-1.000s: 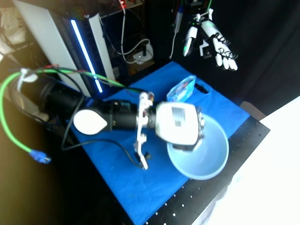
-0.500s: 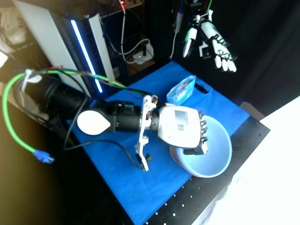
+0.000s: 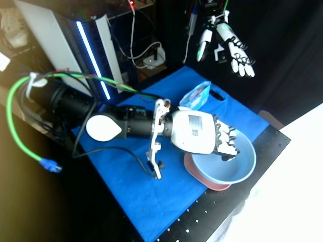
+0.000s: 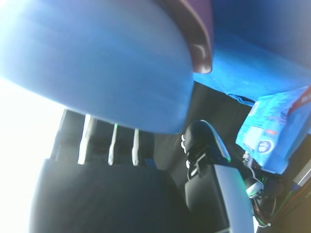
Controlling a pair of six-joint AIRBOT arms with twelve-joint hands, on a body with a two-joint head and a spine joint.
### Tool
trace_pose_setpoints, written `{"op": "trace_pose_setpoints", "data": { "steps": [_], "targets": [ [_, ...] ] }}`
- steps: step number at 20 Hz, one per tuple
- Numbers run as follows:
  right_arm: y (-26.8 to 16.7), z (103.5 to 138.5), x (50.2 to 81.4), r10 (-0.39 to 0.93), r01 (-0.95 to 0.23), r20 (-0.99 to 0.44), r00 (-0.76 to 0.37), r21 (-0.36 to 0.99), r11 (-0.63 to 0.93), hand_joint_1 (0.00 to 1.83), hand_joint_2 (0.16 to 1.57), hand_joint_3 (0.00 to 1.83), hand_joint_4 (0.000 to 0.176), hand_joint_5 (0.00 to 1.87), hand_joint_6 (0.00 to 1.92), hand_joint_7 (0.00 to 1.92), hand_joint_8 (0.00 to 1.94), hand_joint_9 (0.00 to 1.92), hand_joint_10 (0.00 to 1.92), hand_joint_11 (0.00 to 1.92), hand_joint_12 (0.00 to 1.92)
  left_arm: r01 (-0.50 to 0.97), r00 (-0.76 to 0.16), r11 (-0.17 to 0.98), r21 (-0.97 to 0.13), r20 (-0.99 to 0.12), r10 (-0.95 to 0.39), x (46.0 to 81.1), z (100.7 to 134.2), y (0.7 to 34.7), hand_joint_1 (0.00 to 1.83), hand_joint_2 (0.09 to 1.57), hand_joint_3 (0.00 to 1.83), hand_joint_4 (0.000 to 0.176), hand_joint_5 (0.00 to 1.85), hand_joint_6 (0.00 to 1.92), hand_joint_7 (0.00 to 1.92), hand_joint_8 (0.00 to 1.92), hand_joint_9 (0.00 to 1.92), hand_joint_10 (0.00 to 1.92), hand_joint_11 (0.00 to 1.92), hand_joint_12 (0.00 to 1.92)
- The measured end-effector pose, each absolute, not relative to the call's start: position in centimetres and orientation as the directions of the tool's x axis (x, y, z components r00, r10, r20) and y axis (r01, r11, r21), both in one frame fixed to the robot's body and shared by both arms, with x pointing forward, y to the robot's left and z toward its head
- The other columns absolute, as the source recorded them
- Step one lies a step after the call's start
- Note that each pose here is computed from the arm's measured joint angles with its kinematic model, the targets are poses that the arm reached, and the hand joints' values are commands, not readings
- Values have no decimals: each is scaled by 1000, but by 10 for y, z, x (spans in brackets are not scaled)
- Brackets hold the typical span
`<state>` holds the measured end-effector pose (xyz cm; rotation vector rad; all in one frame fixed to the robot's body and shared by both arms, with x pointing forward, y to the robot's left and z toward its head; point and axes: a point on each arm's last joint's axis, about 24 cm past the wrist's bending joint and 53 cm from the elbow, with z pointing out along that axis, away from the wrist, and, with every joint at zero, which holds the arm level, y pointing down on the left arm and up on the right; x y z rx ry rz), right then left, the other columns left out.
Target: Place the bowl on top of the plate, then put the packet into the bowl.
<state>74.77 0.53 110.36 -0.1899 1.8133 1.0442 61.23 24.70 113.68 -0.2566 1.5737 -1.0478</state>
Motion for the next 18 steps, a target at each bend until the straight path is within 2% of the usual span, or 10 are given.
{"op": "trace_pose_setpoints", "data": {
  "steps": [3, 4, 5, 6, 7, 9, 11, 15, 16, 18],
  "targets": [
    [2, 1105, 746, 310, -546, -813, -493, 567, 616, 12, 1223, 0, 0, 180, 0, 276, 0, 459, 0, 11, 1160, 369, -308, 573, -732, -678, -668, 612, 1137, 247, 395, 1128, 1, 85, 171, 0, 158, 0, 49, 3, 0, 0],
    [-1, 1107, 746, 311, -546, -813, -493, 567, 617, 2, 1191, 0, 15, 149, 3, 192, 1, 315, 1, 1, 996, 370, -308, 572, -732, -677, -668, 612, 1137, 247, 391, 1121, 0, 90, 169, 0, 157, 0, 50, 3, 0, 0],
    [-4, 1108, 745, 311, -546, -814, -491, 566, 618, 0, 1169, 0, 36, 128, 6, 128, 13, 244, 10, 0, 729, 370, -308, 572, -732, -677, -668, 612, 1137, 247, 395, 1122, 0, 92, 166, 0, 155, 0, 42, 0, 0, 0],
    [-9, 1110, 745, 313, -544, -815, -488, 565, 621, 0, 1128, 0, 67, 95, 13, 37, 20, 152, 27, 0, 317, 370, -308, 572, -732, -677, -668, 612, 1137, 247, 398, 1119, 0, 99, 163, 0, 159, 1, 38, 0, 0, 0],
    [-14, 1112, 746, 319, -540, -814, -486, 567, 622, 0, 1113, 0, 74, 92, 6, 16, 8, 106, 11, 0, 162, 369, -307, 572, -732, -677, -668, 612, 1137, 247, 405, 1115, 0, 105, 161, 0, 160, 2, 49, 4, 0, 0],
    [-26, 1116, 750, 336, -528, -811, -479, 572, 628, 0, 1110, 0, 129, 19, 0, 0, 0, 3, 0, 0, 6, 367, -305, 572, -733, -676, -671, 613, 1137, 248, 446, 1108, 0, 107, 158, 0, 165, 3, 71, 11, 0, 0],
    [-35, 1115, 751, 336, -521, -813, -475, 568, 637, 0, 1089, 0, 167, 0, 0, 0, 0, 0, 0, 0, 0, 367, -306, 572, -733, -676, -670, 613, 1137, 248, 455, 1092, 0, 98, 162, 2, 176, 5, 105, 19, 24, 11],
    [-44, 1120, 742, 354, -523, -802, -480, 586, 618, 0, 997, 0, 176, 0, 0, 0, 0, 0, 0, 0, 0, 362, -302, 572, -736, -673, -675, 613, 1137, 249, 782, 952, 0, 107, 120, 0, 96, 0, 42, 0, 41, 21],
    [-51, 1122, 739, 384, -514, -785, -485, 612, 602, 0, 1018, 0, 176, 0, 0, 0, 0, 0, 0, 0, 0, 365, -302, 572, -735, -674, -674, 613, 1137, 249, 821, 907, 0, 141, 65, 0, 35, 0, 8, 0, 53, 36],
    [-68, 1126, 732, 419, -503, -767, -486, 638, 583, 0, 1012, 0, 176, 0, 0, 0, 0, 0, 0, 0, 0, 363, -303, 572, -736, -674, -674, 613, 1137, 249, 841, 827, 0, 103, 3, 0, 1, 0, 0, 0, 11, 10]
  ]
}}
